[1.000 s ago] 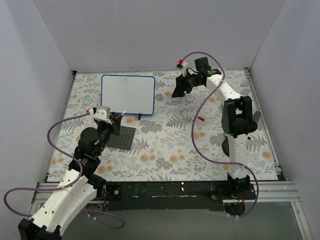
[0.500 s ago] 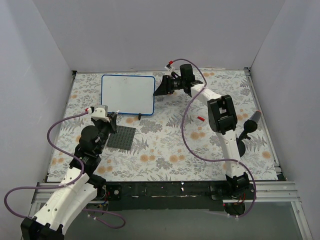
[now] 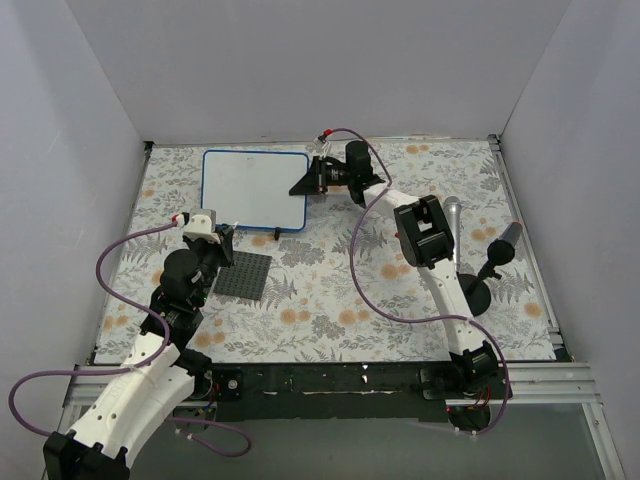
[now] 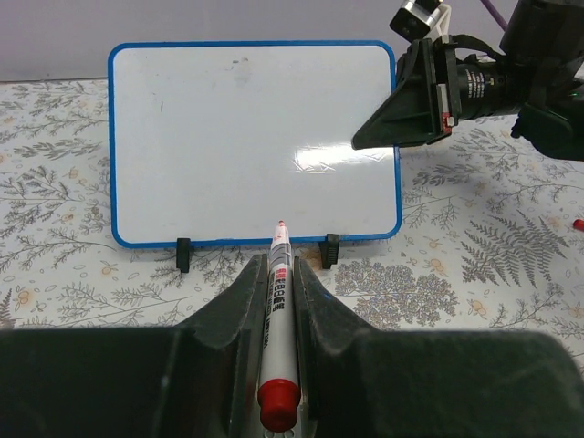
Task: Write a sentence on the whiteboard
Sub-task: Pick up the whiteboard from the whiteboard stand, then write with the whiteboard marker without the cap on the whiteboard.
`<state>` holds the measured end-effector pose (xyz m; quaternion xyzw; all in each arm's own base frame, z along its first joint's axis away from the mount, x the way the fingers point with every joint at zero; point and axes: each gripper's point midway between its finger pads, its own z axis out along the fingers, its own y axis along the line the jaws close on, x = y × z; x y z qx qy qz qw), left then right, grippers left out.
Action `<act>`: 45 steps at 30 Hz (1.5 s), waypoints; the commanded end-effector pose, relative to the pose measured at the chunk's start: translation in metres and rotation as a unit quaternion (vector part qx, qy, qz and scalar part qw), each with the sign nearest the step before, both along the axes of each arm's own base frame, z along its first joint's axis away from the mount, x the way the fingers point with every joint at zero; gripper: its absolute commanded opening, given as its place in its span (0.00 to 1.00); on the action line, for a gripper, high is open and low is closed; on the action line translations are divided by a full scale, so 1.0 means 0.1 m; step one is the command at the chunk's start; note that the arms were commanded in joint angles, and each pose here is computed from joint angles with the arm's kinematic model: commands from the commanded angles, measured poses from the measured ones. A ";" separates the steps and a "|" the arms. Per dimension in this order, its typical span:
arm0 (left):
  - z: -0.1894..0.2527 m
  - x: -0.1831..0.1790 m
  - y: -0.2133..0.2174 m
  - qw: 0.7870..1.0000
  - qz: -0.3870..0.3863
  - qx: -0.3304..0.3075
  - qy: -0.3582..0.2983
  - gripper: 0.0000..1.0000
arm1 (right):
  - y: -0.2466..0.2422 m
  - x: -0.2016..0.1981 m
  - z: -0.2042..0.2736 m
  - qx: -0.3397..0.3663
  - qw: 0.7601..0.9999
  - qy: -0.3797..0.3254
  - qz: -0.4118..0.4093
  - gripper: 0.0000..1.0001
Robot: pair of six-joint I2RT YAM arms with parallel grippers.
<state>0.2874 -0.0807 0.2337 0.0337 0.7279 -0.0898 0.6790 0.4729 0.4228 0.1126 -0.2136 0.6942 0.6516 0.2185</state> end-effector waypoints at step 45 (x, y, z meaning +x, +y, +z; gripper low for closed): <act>0.97 -0.67 -0.58 0.916 -0.188 -0.349 -0.067 0.00 | -1.93 -2.04 0.65 -0.212 0.974 -0.072 -0.036 0.01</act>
